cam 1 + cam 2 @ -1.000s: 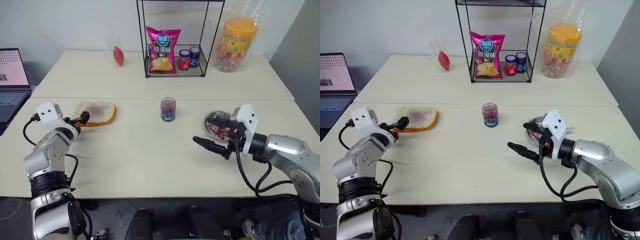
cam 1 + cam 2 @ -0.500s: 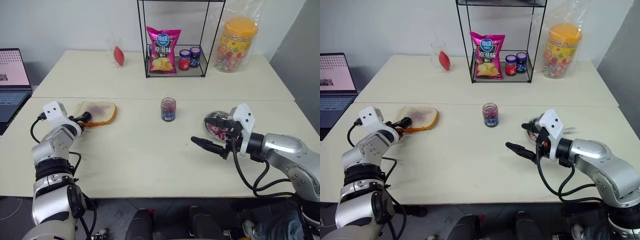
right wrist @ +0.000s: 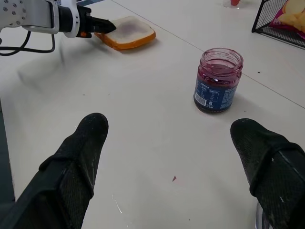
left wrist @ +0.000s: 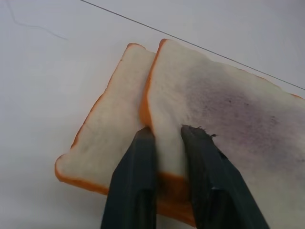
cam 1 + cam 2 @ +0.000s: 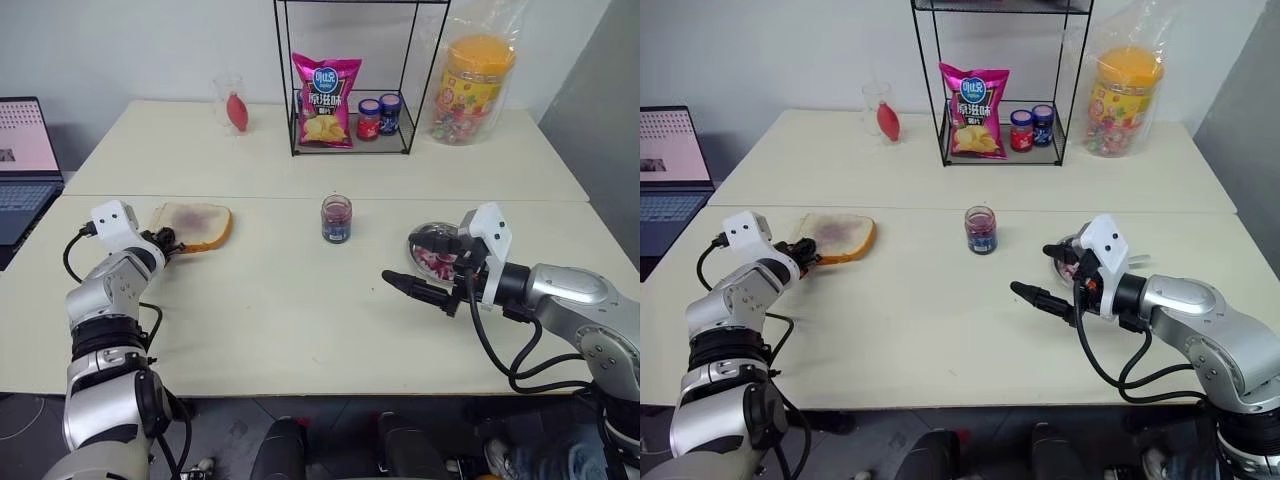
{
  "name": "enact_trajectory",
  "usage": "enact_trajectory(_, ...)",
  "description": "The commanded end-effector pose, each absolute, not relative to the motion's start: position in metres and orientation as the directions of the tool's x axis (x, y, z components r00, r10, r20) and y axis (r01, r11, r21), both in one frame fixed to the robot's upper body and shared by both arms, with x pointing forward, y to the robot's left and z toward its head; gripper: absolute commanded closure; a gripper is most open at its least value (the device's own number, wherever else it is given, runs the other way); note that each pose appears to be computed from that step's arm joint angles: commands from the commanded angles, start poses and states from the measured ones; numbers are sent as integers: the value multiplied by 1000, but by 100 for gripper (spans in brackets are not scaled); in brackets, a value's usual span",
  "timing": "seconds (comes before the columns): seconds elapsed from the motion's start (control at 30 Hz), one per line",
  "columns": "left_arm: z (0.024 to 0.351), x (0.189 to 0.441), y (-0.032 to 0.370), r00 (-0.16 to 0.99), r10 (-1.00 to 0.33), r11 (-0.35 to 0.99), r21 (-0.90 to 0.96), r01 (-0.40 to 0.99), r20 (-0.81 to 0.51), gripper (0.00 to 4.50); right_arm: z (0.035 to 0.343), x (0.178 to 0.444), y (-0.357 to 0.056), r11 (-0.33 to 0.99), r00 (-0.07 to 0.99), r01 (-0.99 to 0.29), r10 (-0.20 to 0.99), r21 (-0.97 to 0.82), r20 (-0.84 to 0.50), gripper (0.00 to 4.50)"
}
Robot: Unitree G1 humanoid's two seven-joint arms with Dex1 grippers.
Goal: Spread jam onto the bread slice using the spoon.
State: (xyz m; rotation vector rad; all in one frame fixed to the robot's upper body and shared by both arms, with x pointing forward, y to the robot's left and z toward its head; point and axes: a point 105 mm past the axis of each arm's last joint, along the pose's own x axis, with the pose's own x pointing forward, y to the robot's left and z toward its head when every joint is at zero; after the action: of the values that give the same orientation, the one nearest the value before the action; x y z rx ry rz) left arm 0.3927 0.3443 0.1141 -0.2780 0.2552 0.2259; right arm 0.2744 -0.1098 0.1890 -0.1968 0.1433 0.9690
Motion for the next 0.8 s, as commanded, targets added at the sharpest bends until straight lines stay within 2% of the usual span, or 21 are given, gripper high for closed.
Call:
enact_trajectory(0.03, 116, 389, 349, 943, 200, 940, -218, -261, -266, 443, 202, 273, -107, 539, 557, -830, 813, -145, -167, 0)
enact_trajectory(0.23, 132, 389, 347, 970, 173, 945, -249, -213, -172, 449, 202, 273, -108, 536, 559, -828, 812, -164, -169, 0)
enact_trajectory(0.4, 161, 382, 326, 999, 27, 938, -345, -35, -28, 449, 202, 269, -111, 525, 553, -831, 814, -183, -176, 0)
enact_trajectory(0.57, 189, 359, 272, 950, -311, 881, -364, 303, 39, 449, 204, 269, -115, 533, 564, -823, 807, -197, -175, 0)
enact_trajectory(0.67, 195, 339, 242, 862, -507, 805, -356, 474, 2, 449, 204, 269, -119, 537, 570, -819, 802, -204, -179, 0)
enact_trajectory(0.8, 194, 316, 217, 743, -665, 715, -350, 605, -74, 449, 206, 269, -125, 540, 575, -815, 798, -212, -181, 0)
